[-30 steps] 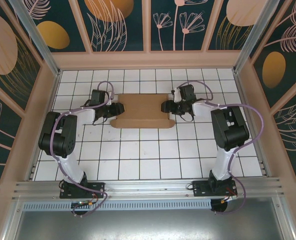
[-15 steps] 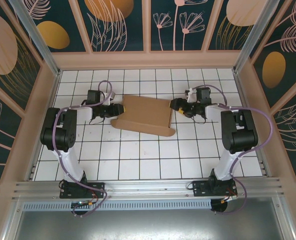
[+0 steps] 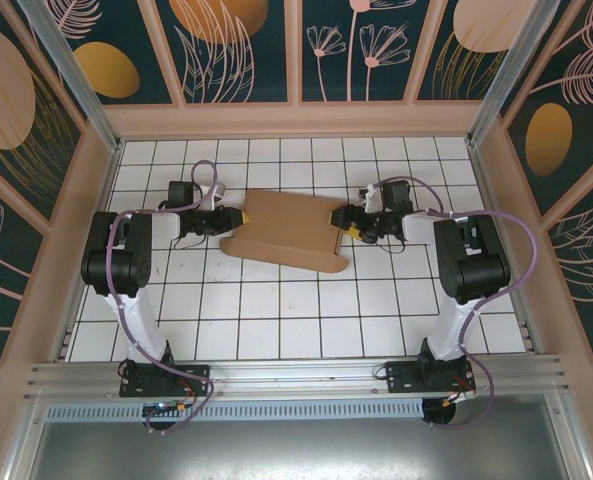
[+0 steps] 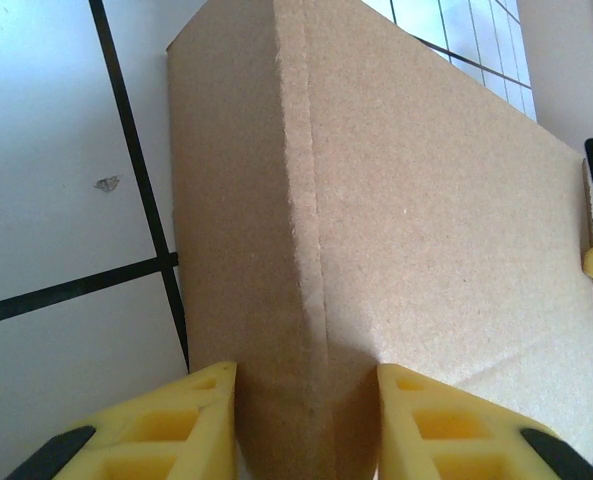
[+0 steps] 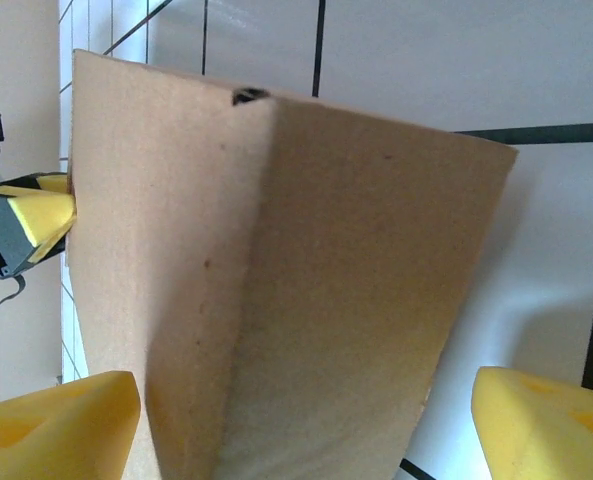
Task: Fold the paper box
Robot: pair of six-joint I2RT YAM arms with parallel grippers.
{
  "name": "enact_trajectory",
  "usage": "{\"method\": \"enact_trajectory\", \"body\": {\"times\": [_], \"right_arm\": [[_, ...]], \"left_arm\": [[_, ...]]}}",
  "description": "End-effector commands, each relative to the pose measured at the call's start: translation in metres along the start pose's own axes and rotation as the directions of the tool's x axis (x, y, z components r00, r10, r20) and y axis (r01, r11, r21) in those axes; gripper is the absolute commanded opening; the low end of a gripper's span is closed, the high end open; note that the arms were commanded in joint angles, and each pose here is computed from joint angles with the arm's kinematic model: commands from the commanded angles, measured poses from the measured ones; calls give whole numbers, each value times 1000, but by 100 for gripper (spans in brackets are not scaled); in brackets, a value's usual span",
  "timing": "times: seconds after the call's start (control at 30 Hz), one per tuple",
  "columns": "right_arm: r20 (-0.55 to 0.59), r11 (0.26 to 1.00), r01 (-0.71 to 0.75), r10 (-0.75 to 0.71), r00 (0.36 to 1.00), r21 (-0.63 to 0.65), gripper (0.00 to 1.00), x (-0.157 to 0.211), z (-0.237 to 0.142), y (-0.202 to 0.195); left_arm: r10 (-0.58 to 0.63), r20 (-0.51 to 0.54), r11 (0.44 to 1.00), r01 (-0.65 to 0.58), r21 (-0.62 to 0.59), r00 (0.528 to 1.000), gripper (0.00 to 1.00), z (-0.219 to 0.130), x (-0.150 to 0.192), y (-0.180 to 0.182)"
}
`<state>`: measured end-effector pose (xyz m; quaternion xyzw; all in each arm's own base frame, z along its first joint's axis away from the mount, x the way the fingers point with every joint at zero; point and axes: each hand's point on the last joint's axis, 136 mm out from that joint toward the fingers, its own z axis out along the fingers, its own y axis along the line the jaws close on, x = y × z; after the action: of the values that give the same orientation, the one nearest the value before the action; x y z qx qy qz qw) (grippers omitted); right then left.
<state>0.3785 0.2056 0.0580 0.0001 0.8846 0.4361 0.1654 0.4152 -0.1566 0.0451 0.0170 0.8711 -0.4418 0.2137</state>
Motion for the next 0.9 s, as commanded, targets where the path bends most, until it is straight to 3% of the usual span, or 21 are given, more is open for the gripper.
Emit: {"method": "enact_trajectory", "body": {"times": [0.0,0.23,0.37,0.57,0.67,0.73,0.87], "right_arm": [[-8,1000,-13,13,1000,-26,86,6,-3,7],[-103,979,-47,27,994,-198,82,26,25,41],[-52,945,-85,73,996,-317,69,18,16,59],[20,937,-88,101,995,-337,46,7,5,64],[61,938,-84,110,992,-336,42,3,0,65],[95,942,-83,120,988,-325,39,1,-2,64],[151,949,-76,127,980,-305,32,-2,-4,62]], "left_arm": [[-176,-68,968,160,-192,982,28,3,44,62],[-192,-73,966,175,-188,979,25,5,46,63],[-198,-77,966,181,-184,977,25,5,47,62],[-193,-17,966,188,-176,981,33,-4,26,48],[-192,64,950,202,-237,979,43,-21,7,41],[-162,181,927,212,-308,970,50,-44,-28,29],[-150,365,877,294,-380,919,53,-97,-69,-2]]}}
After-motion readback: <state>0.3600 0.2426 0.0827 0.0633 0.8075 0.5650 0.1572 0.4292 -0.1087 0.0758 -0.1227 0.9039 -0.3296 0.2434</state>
